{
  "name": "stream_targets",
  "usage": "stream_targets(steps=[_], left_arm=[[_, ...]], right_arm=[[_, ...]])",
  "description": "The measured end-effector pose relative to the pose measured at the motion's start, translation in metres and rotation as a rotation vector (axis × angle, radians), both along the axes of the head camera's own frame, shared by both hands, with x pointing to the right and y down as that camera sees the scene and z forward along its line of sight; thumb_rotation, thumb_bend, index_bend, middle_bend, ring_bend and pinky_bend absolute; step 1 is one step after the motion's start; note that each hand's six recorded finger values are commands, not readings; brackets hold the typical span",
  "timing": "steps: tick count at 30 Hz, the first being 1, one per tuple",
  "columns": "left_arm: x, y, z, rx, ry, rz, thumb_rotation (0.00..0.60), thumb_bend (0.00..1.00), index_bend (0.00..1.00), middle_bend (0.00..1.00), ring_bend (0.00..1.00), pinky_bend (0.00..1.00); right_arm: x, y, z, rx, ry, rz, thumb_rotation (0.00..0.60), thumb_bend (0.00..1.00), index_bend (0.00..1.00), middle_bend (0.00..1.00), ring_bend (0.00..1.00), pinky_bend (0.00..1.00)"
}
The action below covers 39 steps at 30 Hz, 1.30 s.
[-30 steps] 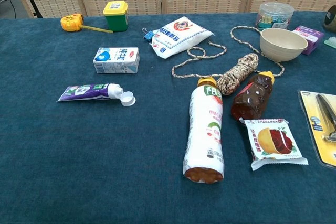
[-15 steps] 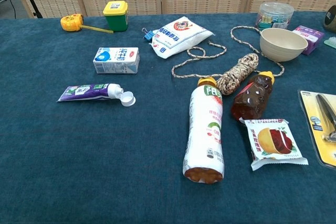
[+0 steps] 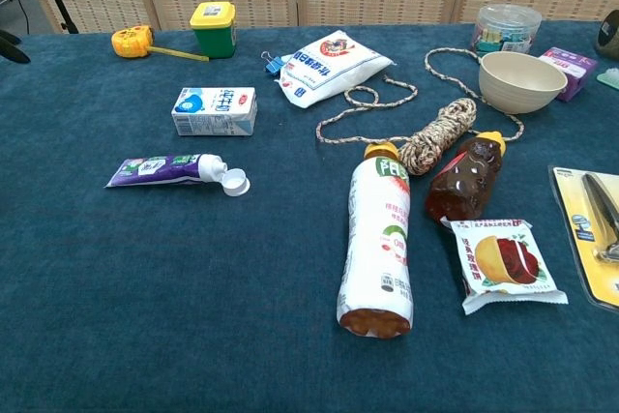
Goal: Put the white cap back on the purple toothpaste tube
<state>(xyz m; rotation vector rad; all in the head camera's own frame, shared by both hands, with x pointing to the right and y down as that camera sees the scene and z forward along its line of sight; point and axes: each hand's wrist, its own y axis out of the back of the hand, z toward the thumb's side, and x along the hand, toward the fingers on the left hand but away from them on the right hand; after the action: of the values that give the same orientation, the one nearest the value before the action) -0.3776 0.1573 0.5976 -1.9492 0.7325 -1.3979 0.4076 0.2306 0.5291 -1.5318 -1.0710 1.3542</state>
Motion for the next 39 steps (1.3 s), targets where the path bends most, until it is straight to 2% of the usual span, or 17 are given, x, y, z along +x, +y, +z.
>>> stream_targets(steps=[7,10,20,27,34,39], left_arm=[[0.025,-0.012,0.020,-0.032,0.039,0.055,0.600,0.04,0.28,0.18,0.17,0.15],[0.034,-0.015,0.026,-0.031,0.042,0.073,0.600,0.08,0.29,0.19,0.18,0.19],[0.058,-0.028,0.051,-0.007,0.041,0.077,0.600,0.09,0.24,0.19,0.17,0.20],[0.072,-0.031,0.070,-0.043,0.027,0.077,0.600,0.09,0.24,0.19,0.17,0.20],[0.088,-0.034,0.086,-0.071,0.025,0.098,0.600,0.22,0.26,0.20,0.19,0.21],[0.113,-0.032,0.105,-0.099,0.041,0.120,0.600,0.26,0.27,0.21,0.20,0.26]], right_arm=[[0.002,0.002,-0.001,0.004,-0.002,0.010,0.600,0.18,0.20,0.17,0.29,0.31],[0.003,0.003,-0.002,0.005,-0.002,0.015,0.600,0.18,0.20,0.17,0.29,0.31],[0.006,0.003,0.000,0.001,-0.004,0.023,0.600,0.18,0.20,0.17,0.29,0.31],[0.009,0.005,0.002,-0.010,-0.005,0.030,0.600,0.18,0.20,0.17,0.29,0.31],[0.013,0.006,0.003,-0.012,-0.012,0.043,0.600,0.18,0.20,0.17,0.29,0.31],[0.017,0.007,0.002,-0.006,-0.016,0.051,0.600,0.18,0.20,0.17,0.29,0.31]])
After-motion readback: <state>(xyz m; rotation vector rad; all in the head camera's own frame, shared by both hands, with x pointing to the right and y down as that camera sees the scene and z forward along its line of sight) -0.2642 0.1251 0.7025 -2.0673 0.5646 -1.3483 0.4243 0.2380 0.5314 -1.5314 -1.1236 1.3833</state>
